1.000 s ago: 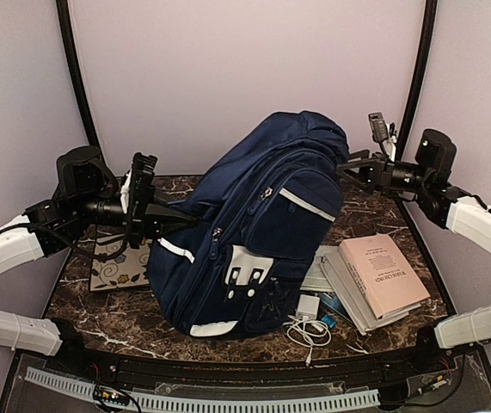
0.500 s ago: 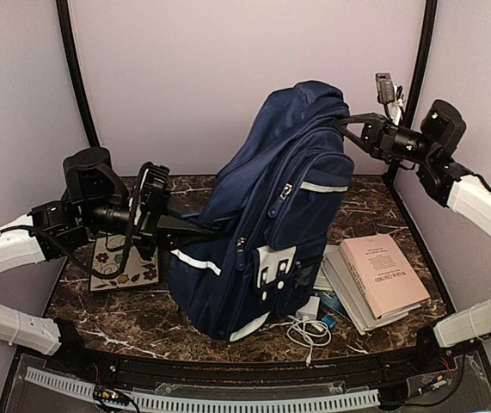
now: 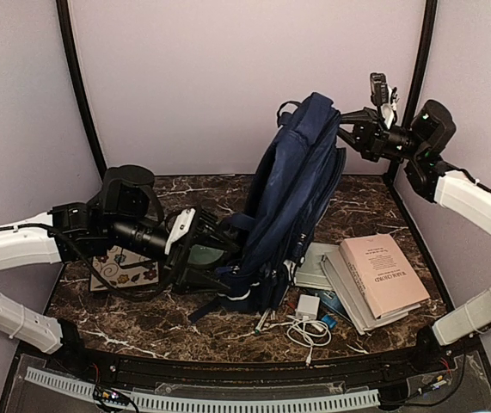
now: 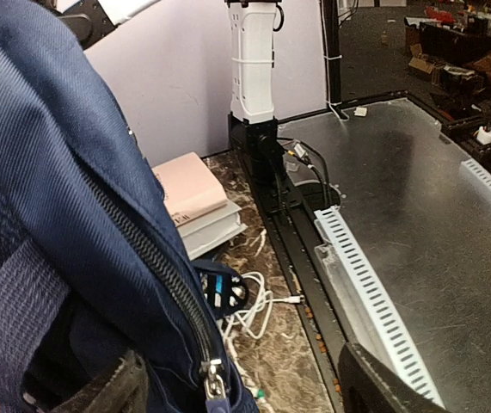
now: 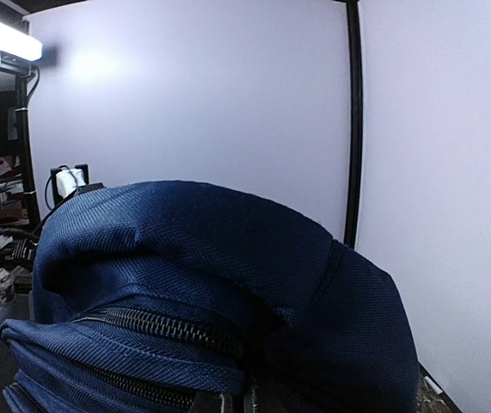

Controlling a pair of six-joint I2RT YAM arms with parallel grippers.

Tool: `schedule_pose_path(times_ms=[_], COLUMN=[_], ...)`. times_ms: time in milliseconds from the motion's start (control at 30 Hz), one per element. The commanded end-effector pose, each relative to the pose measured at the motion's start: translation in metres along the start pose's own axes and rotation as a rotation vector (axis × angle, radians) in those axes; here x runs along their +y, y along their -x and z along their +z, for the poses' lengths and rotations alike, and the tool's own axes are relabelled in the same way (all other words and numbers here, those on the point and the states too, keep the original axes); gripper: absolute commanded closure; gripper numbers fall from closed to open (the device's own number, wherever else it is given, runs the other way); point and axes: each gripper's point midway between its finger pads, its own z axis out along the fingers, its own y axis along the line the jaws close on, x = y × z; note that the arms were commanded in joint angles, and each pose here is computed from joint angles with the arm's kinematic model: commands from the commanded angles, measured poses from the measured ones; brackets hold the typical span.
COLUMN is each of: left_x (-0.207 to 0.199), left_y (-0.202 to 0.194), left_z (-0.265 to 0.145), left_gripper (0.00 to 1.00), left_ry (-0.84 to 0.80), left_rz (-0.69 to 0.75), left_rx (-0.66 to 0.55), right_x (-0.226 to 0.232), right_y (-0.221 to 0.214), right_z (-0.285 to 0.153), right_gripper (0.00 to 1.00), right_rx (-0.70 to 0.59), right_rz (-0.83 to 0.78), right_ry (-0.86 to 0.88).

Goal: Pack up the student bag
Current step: Pass from the left arm to the right, then pass from the right arm to the left

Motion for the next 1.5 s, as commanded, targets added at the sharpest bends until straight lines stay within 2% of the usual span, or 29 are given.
schedule_pose_path(times_ms=[0,67,133,267,333,467,533,767,833,967,1067,1133,1167,1200,1267,1300,1333,1467], left_x=[-0.020,-0.028,-0.031,-0.005,0.020,0.051,0.058,0.090,0.093,0.104,0.114,0.115,0.114,0.113,0.109,0.110,0.114,0.145], left_y=[0.023,0.035,0.048,0.077,0.079,0.045,0.036,0.021,0.017,0.013,0.016,0.018,0.020,0.022,0.027,0.031,0.034,0.039], left_z=[-0.023,-0.034,-0.043,-0.053,-0.050,-0.016,-0.003,0.018,0.029,0.045,0.048,0.051,0.052,0.052,0.051,0.049,0.044,0.020], left_gripper=[0.14,0.05,0.02,0.01,0.03,0.02,0.01,0.02,0.02,0.02,0.05,0.17,0.30,0.44,0.82,0.97,1.00,1.00], left_ry=[-0.047,-0.053,-0.038,0.104,0.204,0.237,0.223,0.293,0.267,0.269,0.309,0.302,0.292,0.281,0.262,0.272,0.304,0.518], left_rz=[0.025,0.046,0.056,0.035,0.006,-0.073,-0.111,-0.055,-0.066,-0.078,-0.071,-0.076,-0.084,-0.097,-0.115,-0.128,-0.143,-0.240], left_rx=[-0.029,-0.071,-0.123,-0.205,-0.179,-0.024,0.012,0.016,0.022,-0.003,-0.031,-0.045,-0.054,-0.064,-0.089,-0.104,-0.116,-0.140], right_x=[0.024,0.016,0.010,0.010,0.011,0.015,0.015,0.017,0.016,0.006,-0.002,-0.001,0.000,0.002,-0.002,-0.007,-0.013,-0.041], right_y=[0.024,0.019,0.013,0.010,0.013,0.021,0.022,0.015,0.016,0.017,0.015,0.012,0.011,0.010,0.004,0.001,-0.002,-0.011], right_z=[-0.005,-0.008,-0.007,-0.006,-0.005,-0.005,-0.004,0.006,0.007,0.009,0.009,0.007,0.005,0.004,0.003,0.003,0.002,-0.010], right_gripper=[1.00,1.00,1.00,1.00,1.00,1.00,1.00,1.00,1.00,1.00,1.00,1.00,1.00,1.00,0.99,0.93,0.81,0.38], right_rx=[-0.007,0.002,0.009,-0.004,-0.019,-0.043,-0.048,-0.025,-0.027,-0.011,0.028,0.044,0.046,0.047,0.060,0.074,0.088,0.160], right_rz=[-0.132,-0.113,-0.087,-0.027,-0.008,0.007,0.016,0.044,0.048,0.036,-0.042,-0.057,-0.061,-0.065,-0.045,-0.026,-0.006,0.067], right_ry=[0.138,0.122,0.122,0.172,0.193,0.225,0.227,0.248,0.236,0.154,0.053,0.018,0.009,0.005,-0.016,-0.039,-0.077,-0.300])
